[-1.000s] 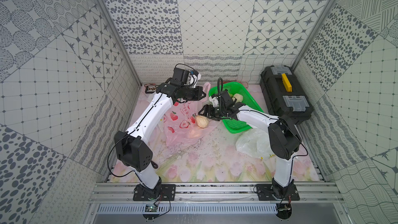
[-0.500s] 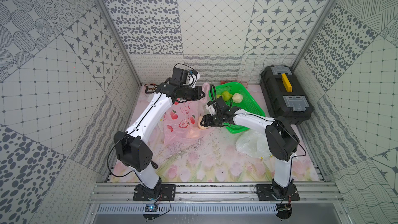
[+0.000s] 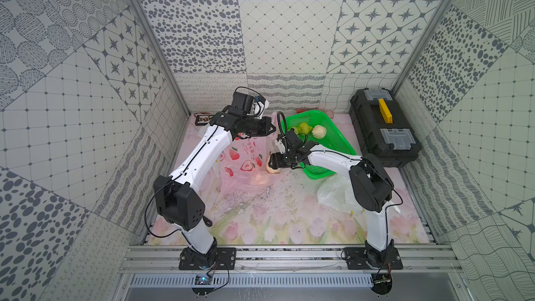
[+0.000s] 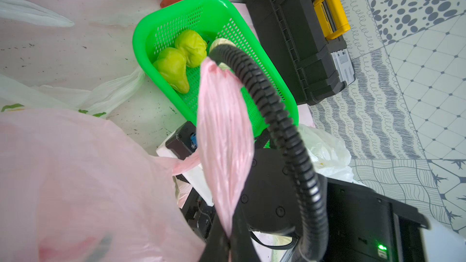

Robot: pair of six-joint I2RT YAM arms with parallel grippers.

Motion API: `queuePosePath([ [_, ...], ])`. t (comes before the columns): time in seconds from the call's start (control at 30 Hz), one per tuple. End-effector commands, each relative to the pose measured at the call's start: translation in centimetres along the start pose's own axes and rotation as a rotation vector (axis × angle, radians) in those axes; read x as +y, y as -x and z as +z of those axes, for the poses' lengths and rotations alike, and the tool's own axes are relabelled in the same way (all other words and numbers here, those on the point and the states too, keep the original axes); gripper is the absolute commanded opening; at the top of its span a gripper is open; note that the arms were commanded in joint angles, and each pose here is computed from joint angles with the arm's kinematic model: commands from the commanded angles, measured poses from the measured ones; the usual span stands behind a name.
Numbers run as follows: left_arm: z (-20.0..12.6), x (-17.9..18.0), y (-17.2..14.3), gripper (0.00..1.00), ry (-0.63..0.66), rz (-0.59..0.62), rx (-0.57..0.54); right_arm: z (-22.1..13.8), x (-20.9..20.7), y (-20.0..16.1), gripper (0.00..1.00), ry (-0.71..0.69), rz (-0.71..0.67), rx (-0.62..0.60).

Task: Place the pears into plastic bags & tie knots
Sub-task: Pick up the pear from the plastic bag, then place the pear in the plastic bag.

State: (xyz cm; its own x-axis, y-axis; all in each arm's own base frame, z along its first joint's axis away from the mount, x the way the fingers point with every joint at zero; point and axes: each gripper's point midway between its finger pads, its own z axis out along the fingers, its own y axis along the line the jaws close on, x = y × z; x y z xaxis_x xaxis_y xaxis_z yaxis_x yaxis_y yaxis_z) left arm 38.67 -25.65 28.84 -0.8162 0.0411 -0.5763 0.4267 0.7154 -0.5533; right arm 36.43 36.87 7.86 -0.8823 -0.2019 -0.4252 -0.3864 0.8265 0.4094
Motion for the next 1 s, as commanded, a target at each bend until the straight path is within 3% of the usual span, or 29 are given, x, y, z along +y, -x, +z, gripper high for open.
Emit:
queuePosePath([
  [0.0, 0.0, 0.0, 0.1, 0.0, -0.006, 0.007, -0.005, 0.9, 1.1, -0.1, 0.7, 0.059, -0.02, 0.018],
  [0.17, 0.1, 0.0, 0.1, 0.0, -0.005, 0.009, -0.003, 1.1, 2.4, -0.2, 0.71, 0.139, -0.019, 0.039],
  [0.33, -0.3, 0.0, 0.1, 0.0, 0.008, 0.017, -0.001, 0.4, 2.2, -0.7, 0.44, 0.134, -0.033, 0.051],
  [0.43, -0.5, 0.1, -0.1, 0.0, 0.015, 0.02, 0.002, -1.7, 2.7, -0.1, 0.34, 0.146, -0.056, 0.0],
  [0.6, -0.8, 0.1, -0.1, 0.0, 0.023, 0.02, -0.001, -4.8, 3.9, 0.6, 0.28, 0.189, -0.075, -0.084],
  [0.8, -1.1, 0.1, -0.2, 0.0, 0.023, 0.015, 0.002, -5.9, 4.5, 2.0, 0.2, 0.207, -0.093, -0.177],
  [0.97, -1.4, 0.0, -0.8, 0.0, 0.024, -0.002, 0.029, -6.4, 5.2, 5.8, 0.21, 0.207, -0.138, -0.355],
])
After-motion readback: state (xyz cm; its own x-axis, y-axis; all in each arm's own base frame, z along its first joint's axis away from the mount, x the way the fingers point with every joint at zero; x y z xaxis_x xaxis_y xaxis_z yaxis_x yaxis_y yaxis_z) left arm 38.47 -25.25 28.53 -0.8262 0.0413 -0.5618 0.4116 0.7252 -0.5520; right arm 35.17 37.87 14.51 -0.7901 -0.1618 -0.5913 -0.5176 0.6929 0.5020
